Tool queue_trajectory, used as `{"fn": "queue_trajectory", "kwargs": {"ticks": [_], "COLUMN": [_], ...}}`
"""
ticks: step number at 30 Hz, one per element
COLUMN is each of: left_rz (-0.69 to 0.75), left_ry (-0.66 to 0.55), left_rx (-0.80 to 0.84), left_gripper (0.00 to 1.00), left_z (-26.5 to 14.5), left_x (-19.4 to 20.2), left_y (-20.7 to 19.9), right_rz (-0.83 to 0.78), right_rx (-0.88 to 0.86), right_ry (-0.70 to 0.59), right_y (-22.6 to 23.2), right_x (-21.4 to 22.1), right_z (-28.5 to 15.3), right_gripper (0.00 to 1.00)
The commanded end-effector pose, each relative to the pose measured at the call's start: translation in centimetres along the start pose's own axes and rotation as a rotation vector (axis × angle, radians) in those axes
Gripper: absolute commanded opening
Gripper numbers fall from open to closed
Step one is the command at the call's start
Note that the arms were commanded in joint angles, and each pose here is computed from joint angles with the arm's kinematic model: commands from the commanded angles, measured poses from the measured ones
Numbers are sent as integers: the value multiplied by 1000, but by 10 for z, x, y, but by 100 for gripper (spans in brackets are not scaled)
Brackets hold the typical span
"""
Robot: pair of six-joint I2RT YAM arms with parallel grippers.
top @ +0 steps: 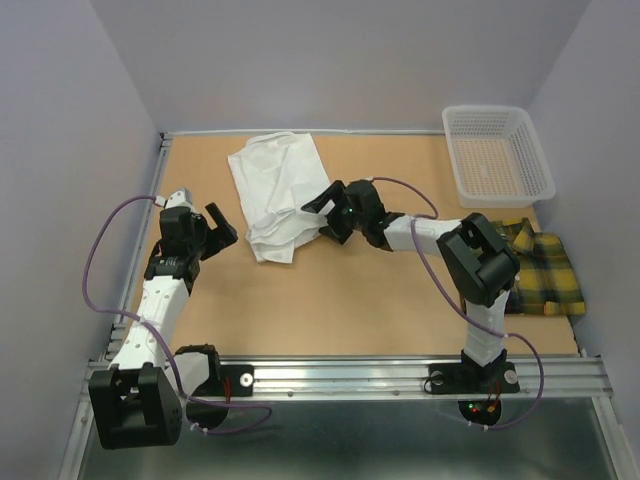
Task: Fold and stack the long sleeve shirts
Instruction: Fold the shirt
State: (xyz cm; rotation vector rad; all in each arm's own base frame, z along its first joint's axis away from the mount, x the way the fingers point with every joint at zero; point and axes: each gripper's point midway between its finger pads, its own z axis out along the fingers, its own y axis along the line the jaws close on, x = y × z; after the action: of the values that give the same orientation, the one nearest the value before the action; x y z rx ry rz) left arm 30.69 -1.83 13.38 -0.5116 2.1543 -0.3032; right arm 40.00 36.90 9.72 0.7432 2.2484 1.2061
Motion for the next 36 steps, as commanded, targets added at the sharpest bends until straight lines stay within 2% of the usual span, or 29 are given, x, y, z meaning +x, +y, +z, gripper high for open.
{"fn": "queue_trajectory", "kwargs": {"ticks": [1,10,20,36], "left_rz": [21,21,23,23], "left_ry": [-46,-56,-55,-68], "left_rx": [36,34,36,30], "left_gripper": [99,99,99,99], "left_z": [-2,-3,-3,-4], "left_x": [-14,-16,-15,-18], "left_y": [-8,-8,-8,-8], "right_rz": [-10,0,7,0], "right_rx": [-100,-124,-70,-90], "right_ry": [-51,-45,-56,-42], "right_y": [43,63,51,71], "right_x": [-10,-13,-14,-11], "right_z": [7,14,3,-9], "right_gripper": [98,96,94,95]}}
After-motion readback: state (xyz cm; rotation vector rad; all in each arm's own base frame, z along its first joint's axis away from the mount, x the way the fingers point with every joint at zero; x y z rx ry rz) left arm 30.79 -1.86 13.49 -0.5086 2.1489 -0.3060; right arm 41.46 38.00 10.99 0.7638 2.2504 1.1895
